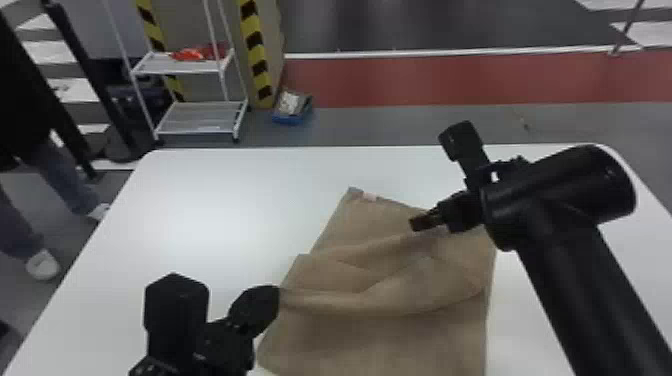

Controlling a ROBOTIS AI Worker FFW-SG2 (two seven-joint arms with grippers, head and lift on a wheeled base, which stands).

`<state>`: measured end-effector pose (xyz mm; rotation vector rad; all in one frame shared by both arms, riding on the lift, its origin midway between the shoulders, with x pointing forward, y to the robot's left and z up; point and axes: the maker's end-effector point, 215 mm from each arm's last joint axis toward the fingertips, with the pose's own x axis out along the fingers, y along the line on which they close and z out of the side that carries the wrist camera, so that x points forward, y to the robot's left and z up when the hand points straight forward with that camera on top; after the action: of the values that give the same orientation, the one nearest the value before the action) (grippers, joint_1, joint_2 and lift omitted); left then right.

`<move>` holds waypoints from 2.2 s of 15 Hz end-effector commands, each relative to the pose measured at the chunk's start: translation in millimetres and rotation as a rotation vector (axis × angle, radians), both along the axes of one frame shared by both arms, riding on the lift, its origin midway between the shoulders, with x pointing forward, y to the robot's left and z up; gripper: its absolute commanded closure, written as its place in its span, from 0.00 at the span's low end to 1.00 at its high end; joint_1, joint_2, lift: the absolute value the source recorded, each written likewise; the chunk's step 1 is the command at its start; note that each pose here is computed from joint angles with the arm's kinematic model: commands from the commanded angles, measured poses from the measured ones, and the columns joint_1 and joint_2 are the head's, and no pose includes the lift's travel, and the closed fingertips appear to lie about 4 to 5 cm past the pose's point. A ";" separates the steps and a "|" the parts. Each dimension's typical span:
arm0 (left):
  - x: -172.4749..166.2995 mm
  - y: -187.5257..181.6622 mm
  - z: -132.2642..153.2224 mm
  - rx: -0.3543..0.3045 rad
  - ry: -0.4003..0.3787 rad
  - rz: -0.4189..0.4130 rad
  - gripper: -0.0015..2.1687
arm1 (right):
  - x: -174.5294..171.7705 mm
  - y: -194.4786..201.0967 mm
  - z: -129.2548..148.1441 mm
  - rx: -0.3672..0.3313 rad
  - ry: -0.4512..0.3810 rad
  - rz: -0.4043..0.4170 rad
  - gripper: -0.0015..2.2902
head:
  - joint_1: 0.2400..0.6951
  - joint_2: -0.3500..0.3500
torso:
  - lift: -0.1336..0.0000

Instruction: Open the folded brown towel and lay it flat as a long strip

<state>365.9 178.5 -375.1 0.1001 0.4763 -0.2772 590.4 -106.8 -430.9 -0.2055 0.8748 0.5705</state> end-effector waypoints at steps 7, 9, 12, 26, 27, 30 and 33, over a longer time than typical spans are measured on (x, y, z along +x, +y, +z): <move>-2.3 -1.9 -4.9 -0.001 0.010 -0.004 0.67 | 78.0 53.9 29.5 0.179 -0.207 0.127 0.18 | 1.00 0.66 | 0.08; -4.5 -2.2 -5.3 0.000 0.012 -0.005 0.67 | 104.2 57.3 46.2 0.238 -0.250 0.139 0.18 | 1.00 0.68 | 0.08; -11.2 -6.4 -5.1 -0.005 0.010 -0.010 0.67 | 111.4 54.3 52.5 0.242 -0.238 0.137 0.18 | 1.00 0.69 | 0.08; -13.0 -17.1 0.5 -0.018 -0.009 -0.023 0.67 | 57.6 47.3 -6.1 0.062 0.067 0.161 0.21 | 1.00 0.66 | 0.08; -14.0 -16.7 -0.7 -0.014 -0.007 -0.023 0.67 | 55.3 46.8 -7.9 0.058 0.077 0.160 0.24 | 1.00 0.66 | 0.08; -13.5 -16.2 0.5 -0.012 -0.013 -0.021 0.67 | 50.4 46.5 -11.3 0.056 0.097 0.163 0.25 | 1.00 0.66 | 0.08; -12.9 -16.3 1.3 -0.014 -0.017 -0.021 0.67 | 48.8 42.6 -11.9 0.044 0.112 0.154 0.26 | 1.00 0.66 | 0.08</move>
<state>352.7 162.1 -373.8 0.0938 0.4573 -0.3003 640.0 -62.6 -442.0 -0.2001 0.9505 0.7553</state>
